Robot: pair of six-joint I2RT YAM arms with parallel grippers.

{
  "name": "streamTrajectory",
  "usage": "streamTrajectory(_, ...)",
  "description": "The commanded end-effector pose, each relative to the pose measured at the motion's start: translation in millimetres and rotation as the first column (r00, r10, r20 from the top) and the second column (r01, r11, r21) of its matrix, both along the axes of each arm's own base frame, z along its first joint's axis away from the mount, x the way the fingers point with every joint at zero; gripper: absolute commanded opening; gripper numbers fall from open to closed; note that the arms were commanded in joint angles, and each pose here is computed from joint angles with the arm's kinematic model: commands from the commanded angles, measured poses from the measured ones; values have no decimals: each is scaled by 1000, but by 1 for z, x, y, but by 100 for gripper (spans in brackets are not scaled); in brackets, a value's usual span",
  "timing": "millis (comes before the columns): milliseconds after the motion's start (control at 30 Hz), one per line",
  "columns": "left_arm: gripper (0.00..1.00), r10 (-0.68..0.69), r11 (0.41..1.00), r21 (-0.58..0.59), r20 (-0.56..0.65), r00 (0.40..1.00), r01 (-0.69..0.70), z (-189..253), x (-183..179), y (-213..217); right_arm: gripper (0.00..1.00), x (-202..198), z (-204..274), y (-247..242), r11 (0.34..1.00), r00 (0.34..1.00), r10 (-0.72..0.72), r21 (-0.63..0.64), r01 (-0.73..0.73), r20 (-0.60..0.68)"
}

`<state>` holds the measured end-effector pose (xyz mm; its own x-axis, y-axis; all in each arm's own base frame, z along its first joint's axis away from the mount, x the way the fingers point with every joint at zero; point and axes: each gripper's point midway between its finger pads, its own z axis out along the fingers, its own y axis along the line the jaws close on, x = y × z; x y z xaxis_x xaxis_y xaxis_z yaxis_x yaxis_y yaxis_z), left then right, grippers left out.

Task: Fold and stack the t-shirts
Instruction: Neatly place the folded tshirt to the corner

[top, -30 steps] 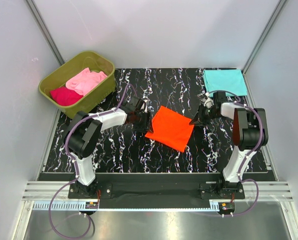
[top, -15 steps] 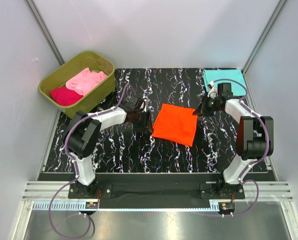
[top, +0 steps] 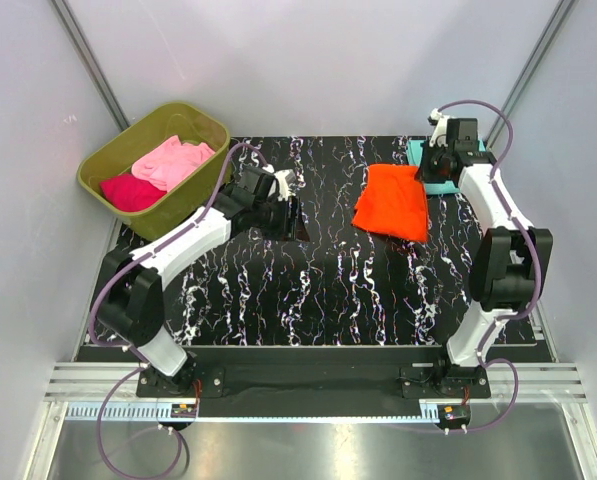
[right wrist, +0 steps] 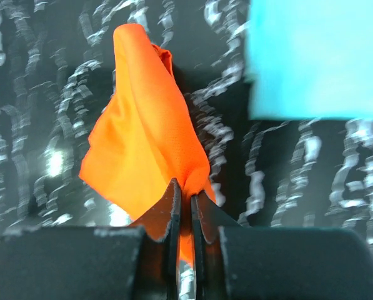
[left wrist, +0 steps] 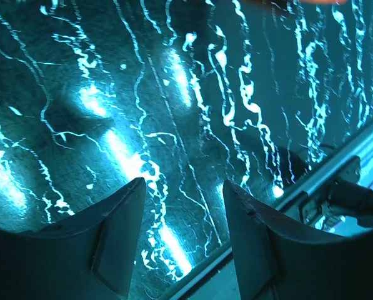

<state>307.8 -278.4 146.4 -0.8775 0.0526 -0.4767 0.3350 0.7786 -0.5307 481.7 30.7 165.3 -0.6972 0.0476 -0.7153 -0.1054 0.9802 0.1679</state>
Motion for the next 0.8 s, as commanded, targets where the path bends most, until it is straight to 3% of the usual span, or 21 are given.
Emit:
streamTrajectory(0,58,-60,997,-55,18,998,61,19,-7,-6,0,24,18,-34,978,998,-2,-207,15,66)
streamTrajectory(400,58,-84,994,-72,4,996,84,19,-9,-10,0,72,39,-95,916,987,85,-401,-25,133)
streamTrajectory(767,59,-90,993,-73,-29,996,88,8,-9,-13,0,104,49,-120,902,970,127,-430,-26,208)
